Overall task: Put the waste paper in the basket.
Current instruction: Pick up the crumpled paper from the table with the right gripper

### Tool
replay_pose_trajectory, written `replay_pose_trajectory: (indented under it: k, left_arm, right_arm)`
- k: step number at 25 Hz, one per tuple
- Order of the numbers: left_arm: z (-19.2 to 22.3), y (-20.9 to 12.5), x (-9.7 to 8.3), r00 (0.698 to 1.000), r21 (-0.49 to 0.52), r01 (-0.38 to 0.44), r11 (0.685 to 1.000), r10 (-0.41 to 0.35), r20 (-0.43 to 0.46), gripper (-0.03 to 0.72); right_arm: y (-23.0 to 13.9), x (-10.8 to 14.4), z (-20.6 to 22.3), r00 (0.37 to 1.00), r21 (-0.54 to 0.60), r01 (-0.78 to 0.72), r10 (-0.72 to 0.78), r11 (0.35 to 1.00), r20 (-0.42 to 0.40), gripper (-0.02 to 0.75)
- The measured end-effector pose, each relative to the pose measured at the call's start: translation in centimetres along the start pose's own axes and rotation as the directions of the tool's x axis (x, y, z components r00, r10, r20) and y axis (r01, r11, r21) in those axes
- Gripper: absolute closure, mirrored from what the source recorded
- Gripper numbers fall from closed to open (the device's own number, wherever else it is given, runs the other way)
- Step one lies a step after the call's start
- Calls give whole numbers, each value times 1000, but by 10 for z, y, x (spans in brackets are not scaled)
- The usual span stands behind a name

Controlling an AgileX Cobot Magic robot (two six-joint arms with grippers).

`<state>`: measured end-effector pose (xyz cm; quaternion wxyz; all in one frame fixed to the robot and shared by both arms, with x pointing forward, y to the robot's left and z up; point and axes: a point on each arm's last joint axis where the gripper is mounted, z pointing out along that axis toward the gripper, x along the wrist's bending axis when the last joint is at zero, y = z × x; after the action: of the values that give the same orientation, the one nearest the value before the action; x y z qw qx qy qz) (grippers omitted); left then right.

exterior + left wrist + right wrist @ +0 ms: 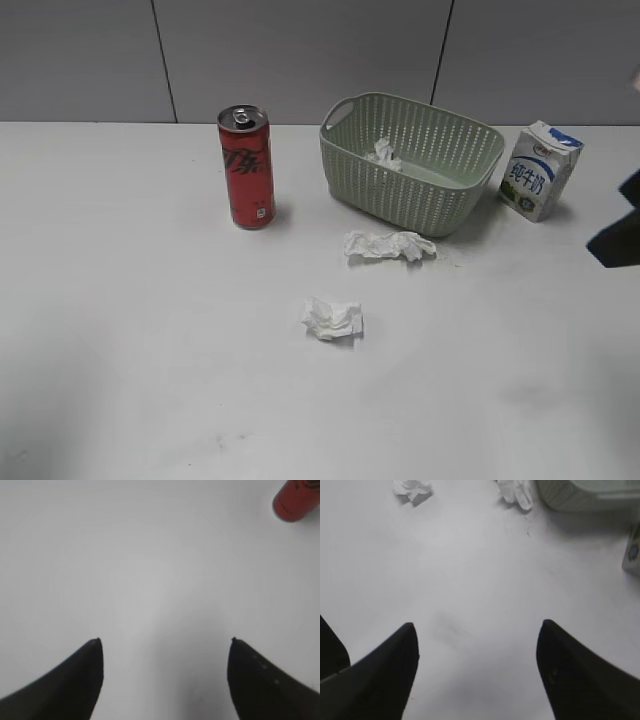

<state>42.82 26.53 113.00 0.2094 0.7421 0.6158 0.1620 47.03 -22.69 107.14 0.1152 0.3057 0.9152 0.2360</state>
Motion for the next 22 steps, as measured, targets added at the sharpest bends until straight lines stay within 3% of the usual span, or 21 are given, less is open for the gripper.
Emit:
replay_pose_trajectory:
  k: [8, 14, 22]
  left_arm:
    - [-26, -90, 2, 999, -39, 36, 999, -37, -22, 117]
    - [-48, -143, 1, 997, -199, 70, 977, -74, -10, 117]
    - [-62, -199, 5, 996, -425, 51, 904, -76, -42, 117]
  right_arm:
    - [77, 1, 69, 952, 88, 298, -290, 951, -95, 212]
    - [116, 17, 125, 825, 143, 564, -547, 814, -142, 218]
    - [120, 25, 189, 630, 146, 776, -737, 614, -245, 218]
